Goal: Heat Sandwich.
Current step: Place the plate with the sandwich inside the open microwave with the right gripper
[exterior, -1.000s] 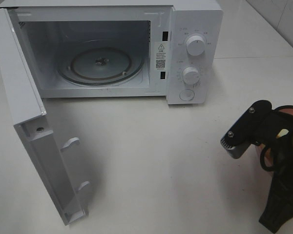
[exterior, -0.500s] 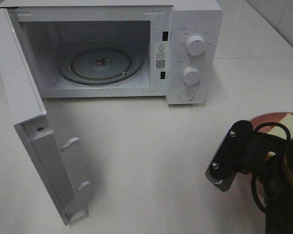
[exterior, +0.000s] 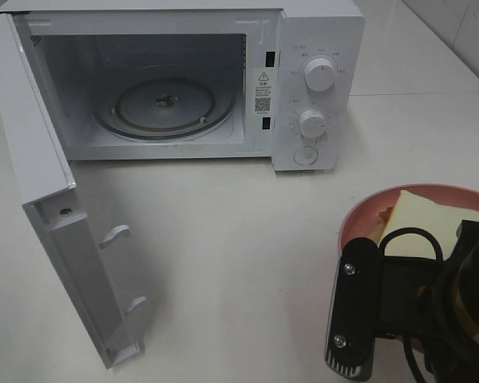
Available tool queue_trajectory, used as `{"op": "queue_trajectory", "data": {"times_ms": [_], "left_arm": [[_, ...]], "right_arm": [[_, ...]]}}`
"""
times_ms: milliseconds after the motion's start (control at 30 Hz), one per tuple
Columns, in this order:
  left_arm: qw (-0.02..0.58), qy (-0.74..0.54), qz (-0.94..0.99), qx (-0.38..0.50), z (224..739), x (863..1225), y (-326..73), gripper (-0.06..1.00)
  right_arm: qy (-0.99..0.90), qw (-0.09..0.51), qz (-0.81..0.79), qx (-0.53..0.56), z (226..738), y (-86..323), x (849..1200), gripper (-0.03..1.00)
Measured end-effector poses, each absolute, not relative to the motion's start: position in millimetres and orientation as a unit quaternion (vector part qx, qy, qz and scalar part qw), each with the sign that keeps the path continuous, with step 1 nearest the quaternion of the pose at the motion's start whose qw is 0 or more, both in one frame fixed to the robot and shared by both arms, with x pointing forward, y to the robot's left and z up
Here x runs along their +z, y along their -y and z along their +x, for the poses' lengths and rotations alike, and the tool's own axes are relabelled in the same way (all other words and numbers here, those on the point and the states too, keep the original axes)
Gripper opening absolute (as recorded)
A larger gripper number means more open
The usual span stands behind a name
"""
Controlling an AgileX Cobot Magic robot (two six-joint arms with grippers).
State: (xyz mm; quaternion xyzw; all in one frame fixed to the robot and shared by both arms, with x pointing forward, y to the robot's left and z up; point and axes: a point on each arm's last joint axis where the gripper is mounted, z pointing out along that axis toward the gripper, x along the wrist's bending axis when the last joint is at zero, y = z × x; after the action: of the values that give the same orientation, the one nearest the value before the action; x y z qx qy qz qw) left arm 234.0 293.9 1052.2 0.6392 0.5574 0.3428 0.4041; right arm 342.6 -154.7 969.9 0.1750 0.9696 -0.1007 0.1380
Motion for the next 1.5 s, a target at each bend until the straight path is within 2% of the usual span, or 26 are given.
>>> {"op": "queue_trajectory", "data": {"times_ms": [500,833,1067,1500], "left_arm": [[0.404,-0.557,0.639,0.343,234,1052,-294,0.98],[0.404,-0.557,0.639,0.343,234,1052,-294,0.98],[0.404,-0.557,0.639,0.343,234,1052,-294,0.98],[0.404,-0.557,0.639,0.343,234,1052,-294,0.98]], "right_arm": [[-0.989,0.136,0.010,-0.062,346,144,969,0.03],[-0.988,0.151,-0.031,-0.032,348,137,969,0.04],[-0.979,0.161,-0.126,-0.018,352,133,969,0.04],[-0.965,0.159,-0.209,-0.003,384,149,969,0.04]]}}
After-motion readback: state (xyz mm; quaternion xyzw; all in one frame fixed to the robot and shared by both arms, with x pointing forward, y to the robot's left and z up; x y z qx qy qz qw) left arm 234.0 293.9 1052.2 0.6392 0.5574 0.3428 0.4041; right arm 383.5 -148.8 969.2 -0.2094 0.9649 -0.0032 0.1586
